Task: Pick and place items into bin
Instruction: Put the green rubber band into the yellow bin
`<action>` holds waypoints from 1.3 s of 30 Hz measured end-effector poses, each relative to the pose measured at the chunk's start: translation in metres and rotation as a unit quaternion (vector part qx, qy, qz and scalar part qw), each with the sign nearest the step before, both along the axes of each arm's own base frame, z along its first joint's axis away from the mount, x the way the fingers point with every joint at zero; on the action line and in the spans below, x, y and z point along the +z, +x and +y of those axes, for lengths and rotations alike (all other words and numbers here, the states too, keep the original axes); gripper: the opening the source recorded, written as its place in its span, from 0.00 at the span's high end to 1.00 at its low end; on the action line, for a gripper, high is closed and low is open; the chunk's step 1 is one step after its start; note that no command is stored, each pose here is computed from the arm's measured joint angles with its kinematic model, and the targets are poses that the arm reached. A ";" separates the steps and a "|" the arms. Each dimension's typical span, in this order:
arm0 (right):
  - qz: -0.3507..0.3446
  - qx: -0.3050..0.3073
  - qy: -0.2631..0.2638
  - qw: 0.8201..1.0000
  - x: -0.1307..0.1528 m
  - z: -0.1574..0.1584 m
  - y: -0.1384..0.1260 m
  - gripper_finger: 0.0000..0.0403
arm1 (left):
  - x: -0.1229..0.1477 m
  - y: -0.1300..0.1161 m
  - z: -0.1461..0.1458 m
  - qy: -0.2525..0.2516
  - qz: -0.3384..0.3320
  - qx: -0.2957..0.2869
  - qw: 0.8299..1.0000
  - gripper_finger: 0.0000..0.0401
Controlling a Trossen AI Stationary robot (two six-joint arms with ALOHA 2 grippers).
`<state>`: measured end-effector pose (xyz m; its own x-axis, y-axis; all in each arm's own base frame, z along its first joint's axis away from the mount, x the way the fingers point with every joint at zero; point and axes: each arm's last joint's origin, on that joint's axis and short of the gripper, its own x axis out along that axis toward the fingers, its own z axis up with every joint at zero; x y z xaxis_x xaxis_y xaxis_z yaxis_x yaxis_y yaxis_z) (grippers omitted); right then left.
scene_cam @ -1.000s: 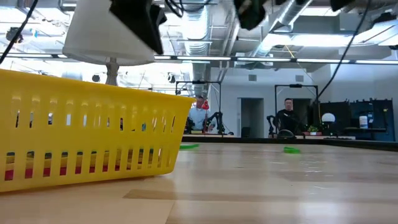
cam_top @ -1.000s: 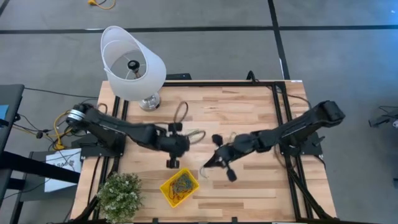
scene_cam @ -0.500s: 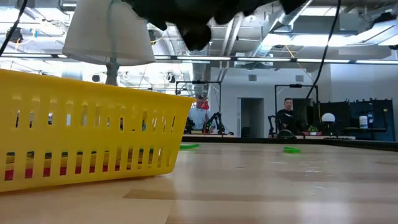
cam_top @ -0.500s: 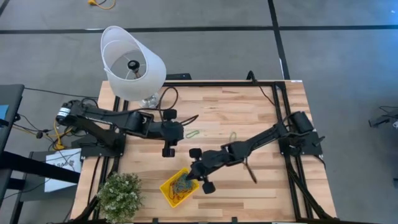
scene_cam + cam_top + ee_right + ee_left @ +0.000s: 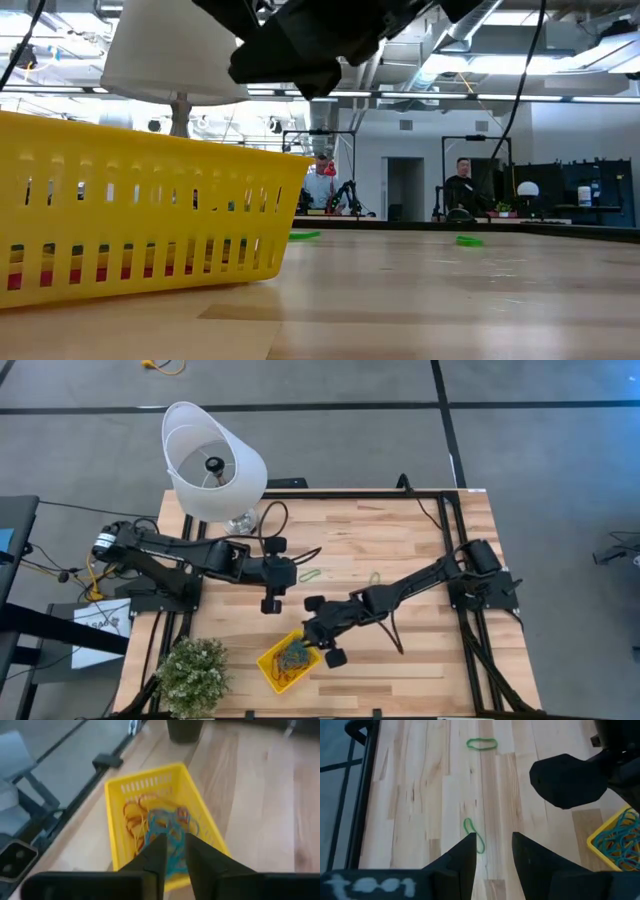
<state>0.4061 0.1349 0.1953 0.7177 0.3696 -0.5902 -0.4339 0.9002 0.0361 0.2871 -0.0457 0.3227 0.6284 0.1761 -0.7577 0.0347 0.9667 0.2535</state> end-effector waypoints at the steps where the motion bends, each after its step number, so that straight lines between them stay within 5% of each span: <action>1: 0.010 0.000 -0.003 1.000 0.001 0.000 0.000 0.84 | 0.000 0.000 0.000 0.000 0.000 0.000 1.000 0.71; 8: 0.137 -0.032 -0.023 0.990 0.023 -0.010 -0.002 0.78 | 0.000 0.001 0.009 0.010 0.003 0.009 1.000 0.71; 15: 0.314 -0.125 -0.143 0.930 0.049 -0.050 -0.027 0.77 | 0.004 0.001 0.036 -0.002 -0.002 0.035 0.999 0.71; 20: 0.345 -0.214 -0.205 0.890 0.087 -0.087 -0.068 0.77 | 0.002 -0.001 0.049 -0.014 0.010 0.050 0.999 0.71; 24: 0.308 -0.284 -0.210 0.884 0.114 -0.112 -0.119 0.77 | 0.000 -0.003 0.052 -0.032 0.024 0.039 0.998 0.71; 27: 0.228 -0.324 -0.163 0.904 0.120 -0.129 -0.161 0.77 | -0.004 -0.003 0.049 -0.052 0.026 -0.006 0.998 0.71; 34: 0.024 -0.319 -0.019 0.947 0.059 -0.141 -0.228 0.77 | -0.054 0.016 0.048 -0.071 -0.099 -0.028 0.992 0.71; 39: -0.028 -0.301 0.011 0.953 0.012 -0.137 -0.248 0.77 | -0.097 0.024 0.050 -0.107 -0.161 0.014 0.981 0.71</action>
